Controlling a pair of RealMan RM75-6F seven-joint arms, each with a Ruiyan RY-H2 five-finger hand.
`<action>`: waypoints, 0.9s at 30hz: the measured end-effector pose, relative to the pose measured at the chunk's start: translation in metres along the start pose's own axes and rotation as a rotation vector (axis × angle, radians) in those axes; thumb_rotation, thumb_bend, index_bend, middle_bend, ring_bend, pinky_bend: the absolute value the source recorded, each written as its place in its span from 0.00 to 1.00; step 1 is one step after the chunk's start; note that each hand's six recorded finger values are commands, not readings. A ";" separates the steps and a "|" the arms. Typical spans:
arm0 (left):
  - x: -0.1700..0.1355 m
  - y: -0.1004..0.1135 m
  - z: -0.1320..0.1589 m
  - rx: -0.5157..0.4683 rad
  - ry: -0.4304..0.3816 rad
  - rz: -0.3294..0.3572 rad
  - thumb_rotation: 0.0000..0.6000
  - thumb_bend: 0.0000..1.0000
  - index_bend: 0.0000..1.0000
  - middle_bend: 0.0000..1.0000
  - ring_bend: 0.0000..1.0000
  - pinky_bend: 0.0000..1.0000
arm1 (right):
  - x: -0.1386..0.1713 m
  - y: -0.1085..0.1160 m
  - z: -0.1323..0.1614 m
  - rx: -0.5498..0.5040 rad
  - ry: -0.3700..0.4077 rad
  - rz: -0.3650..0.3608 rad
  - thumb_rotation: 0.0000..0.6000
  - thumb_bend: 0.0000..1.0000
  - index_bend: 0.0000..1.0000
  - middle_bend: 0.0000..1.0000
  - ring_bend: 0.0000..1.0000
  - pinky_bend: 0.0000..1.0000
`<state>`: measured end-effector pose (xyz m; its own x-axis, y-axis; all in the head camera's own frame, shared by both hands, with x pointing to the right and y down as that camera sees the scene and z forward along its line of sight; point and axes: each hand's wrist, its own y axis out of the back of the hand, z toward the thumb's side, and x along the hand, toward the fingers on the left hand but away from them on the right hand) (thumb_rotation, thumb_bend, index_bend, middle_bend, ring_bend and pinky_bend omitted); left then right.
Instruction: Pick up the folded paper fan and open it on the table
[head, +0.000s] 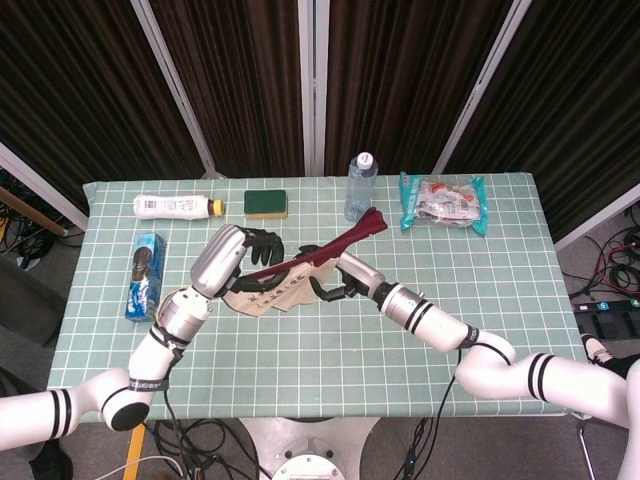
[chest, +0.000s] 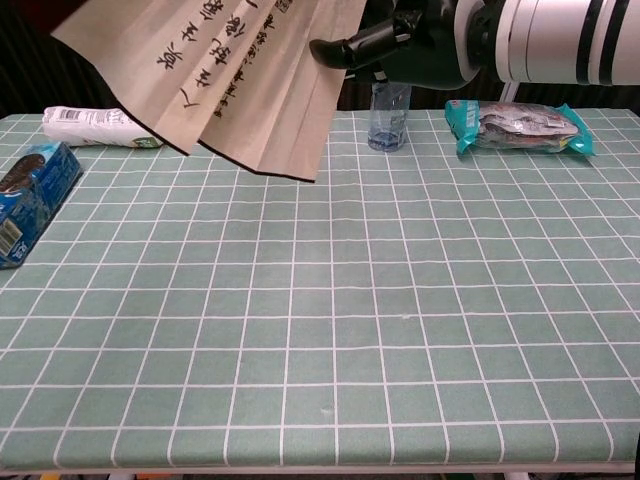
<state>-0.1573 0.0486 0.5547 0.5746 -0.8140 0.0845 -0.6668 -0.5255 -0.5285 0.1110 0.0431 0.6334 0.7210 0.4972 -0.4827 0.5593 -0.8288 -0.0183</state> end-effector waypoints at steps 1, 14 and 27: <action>-0.001 0.001 -0.001 0.005 0.002 0.001 1.00 0.37 0.65 0.69 0.67 0.71 | -0.001 0.001 0.000 0.005 0.002 -0.008 1.00 0.69 0.69 0.34 0.14 0.00; -0.023 0.011 -0.036 0.229 0.037 -0.008 1.00 0.37 0.65 0.69 0.67 0.70 | 0.018 0.030 -0.011 0.370 0.003 -0.184 1.00 0.71 0.73 0.36 0.16 0.00; -0.041 0.000 -0.051 0.595 -0.008 -0.026 1.00 0.37 0.65 0.69 0.67 0.70 | 0.061 0.059 -0.036 0.823 -0.053 -0.349 1.00 0.70 0.65 0.35 0.16 0.00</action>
<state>-0.2052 0.0694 0.5941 0.5924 -0.7996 0.0980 -0.2736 -0.3141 -0.9091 0.2024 0.0341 0.6343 0.5334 0.7599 -0.3714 0.2582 -0.5644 -0.7840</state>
